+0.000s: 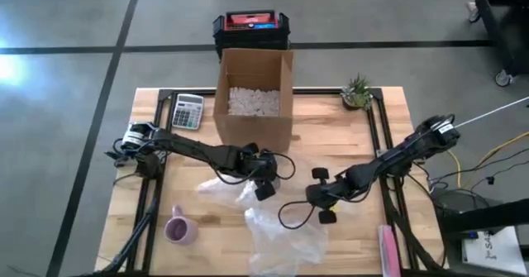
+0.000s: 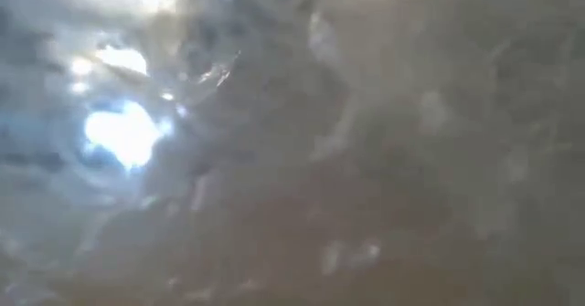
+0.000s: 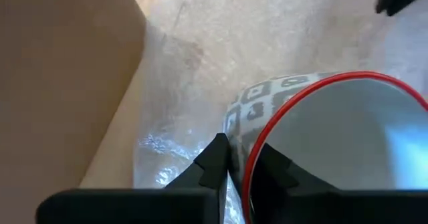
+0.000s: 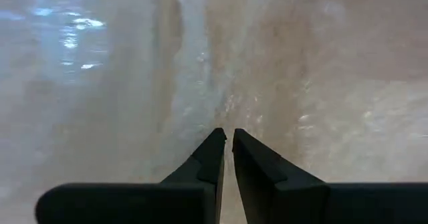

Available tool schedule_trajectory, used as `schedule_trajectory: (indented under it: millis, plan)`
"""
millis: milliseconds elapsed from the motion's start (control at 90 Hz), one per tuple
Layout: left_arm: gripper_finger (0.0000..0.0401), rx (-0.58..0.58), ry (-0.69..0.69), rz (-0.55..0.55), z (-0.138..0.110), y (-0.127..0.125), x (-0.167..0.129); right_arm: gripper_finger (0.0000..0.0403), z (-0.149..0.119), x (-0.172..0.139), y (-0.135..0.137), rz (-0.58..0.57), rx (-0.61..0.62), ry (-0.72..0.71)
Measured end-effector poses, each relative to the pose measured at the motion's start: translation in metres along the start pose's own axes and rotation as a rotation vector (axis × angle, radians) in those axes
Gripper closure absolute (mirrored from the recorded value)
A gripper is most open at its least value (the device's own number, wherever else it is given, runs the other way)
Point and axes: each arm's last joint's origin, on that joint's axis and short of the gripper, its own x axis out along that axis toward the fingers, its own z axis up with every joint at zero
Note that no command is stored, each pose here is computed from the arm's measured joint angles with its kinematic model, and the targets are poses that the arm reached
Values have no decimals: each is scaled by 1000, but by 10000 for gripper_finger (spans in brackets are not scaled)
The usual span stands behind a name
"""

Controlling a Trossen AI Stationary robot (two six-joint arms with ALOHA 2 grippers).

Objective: Wrap mug
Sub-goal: Wrap the white mug with the bubble wrap

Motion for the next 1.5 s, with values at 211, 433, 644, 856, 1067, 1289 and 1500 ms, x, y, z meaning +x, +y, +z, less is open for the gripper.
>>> schedule_trajectory:
  millis: [211, 433, 644, 856, 1067, 1289, 1500]
  plan:
    - [316, -7, -7, -34, -3, 0, 5, 376, 0, 0, -1, -2, 3, -2]
    - [237, -8, -35, -55, 7, -3, -4, 316, 0, -1, 0, 25, 2, 3]
    - [188, 3, -38, -49, 17, -2, -20, 249, 4, -15, -3, 35, 11, -33]
    - [176, 33, -42, -45, 17, -1, -28, 211, 10, -41, -7, 56, 14, -129]
    - [189, 47, -60, -16, 18, 1, -29, 210, 15, -53, -11, 57, -9, -205]
    - [208, 45, -67, -19, 19, 1, -33, 222, 15, -50, -11, 35, -66, -197]
    - [228, 39, -82, -27, 20, 3, -41, 235, 23, -56, -9, 40, -110, -247]
